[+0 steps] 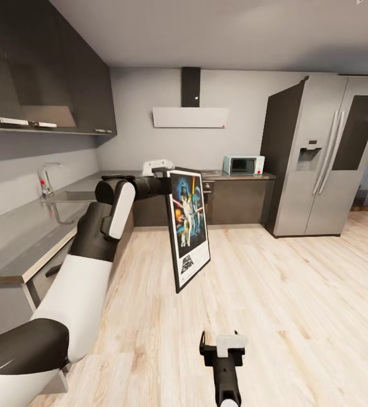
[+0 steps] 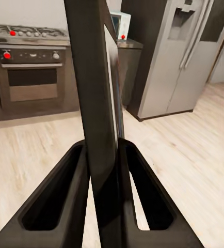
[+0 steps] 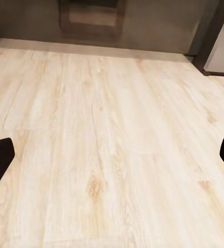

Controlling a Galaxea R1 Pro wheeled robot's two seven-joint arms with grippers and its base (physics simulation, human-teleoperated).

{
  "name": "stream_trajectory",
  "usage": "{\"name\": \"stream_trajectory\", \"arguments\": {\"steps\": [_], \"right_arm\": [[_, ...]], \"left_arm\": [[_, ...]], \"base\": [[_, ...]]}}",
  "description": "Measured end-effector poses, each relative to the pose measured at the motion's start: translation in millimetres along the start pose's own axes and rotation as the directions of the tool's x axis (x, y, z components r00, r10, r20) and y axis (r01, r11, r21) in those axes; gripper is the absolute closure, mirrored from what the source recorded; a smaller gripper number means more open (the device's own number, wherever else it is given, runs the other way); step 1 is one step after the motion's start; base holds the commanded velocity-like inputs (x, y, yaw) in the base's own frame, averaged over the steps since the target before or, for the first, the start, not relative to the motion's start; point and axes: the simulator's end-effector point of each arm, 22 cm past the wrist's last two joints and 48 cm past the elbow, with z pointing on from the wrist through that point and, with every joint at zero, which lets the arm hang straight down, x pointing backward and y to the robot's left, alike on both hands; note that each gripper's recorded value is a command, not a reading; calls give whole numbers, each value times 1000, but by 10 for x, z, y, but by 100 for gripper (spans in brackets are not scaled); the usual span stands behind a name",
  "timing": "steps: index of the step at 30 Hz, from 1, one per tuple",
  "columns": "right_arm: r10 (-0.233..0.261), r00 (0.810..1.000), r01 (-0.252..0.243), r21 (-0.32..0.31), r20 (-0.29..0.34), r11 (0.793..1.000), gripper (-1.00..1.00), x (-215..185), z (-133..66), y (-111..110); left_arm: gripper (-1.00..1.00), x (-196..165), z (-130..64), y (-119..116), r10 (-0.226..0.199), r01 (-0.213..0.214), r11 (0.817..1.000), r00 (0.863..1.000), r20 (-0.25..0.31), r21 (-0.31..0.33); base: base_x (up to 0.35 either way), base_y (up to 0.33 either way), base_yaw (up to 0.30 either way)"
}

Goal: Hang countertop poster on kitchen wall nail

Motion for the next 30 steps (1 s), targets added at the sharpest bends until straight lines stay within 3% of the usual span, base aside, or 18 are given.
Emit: {"name": "stream_trajectory", "arguments": {"steps": [4,10,14,17,18,24,30], "right_arm": [[-13,1000,13,-16,9,1000,-100,-84,-64,138],[-10,1000,11,-24,22,1000,-100,-216,-94,195],[-3,999,3,-25,32,1000,-100,-290,-103,207],[9,999,-8,-28,37,1000,-100,-337,-114,243],[20,999,-19,-29,48,999,-100,-418,-122,252],[21,999,-20,-28,45,999,-100,-586,-141,243],[36,996,-34,-27,84,999,-100,-838,-219,275]], "left_arm": [[100,-70,21,-136,19,-20,1000,999,40,23],[100,-153,38,-142,3,-1,1000,996,87,-17],[100,-138,100,-463,-15,15,1000,993,120,0],[100,-91,124,-530,-60,62,998,991,121,-18],[100,-67,133,-573,-95,97,995,989,118,-12],[100,7,157,-697,-86,86,996,991,104,-3],[100,39,169,-715,-82,82,997,992,97,-4]], "base": [[0,0,0],[0,0,0],[0,0,0],[0,0,0],[0,0,0],[0,0,0],[0,0,0]]}}
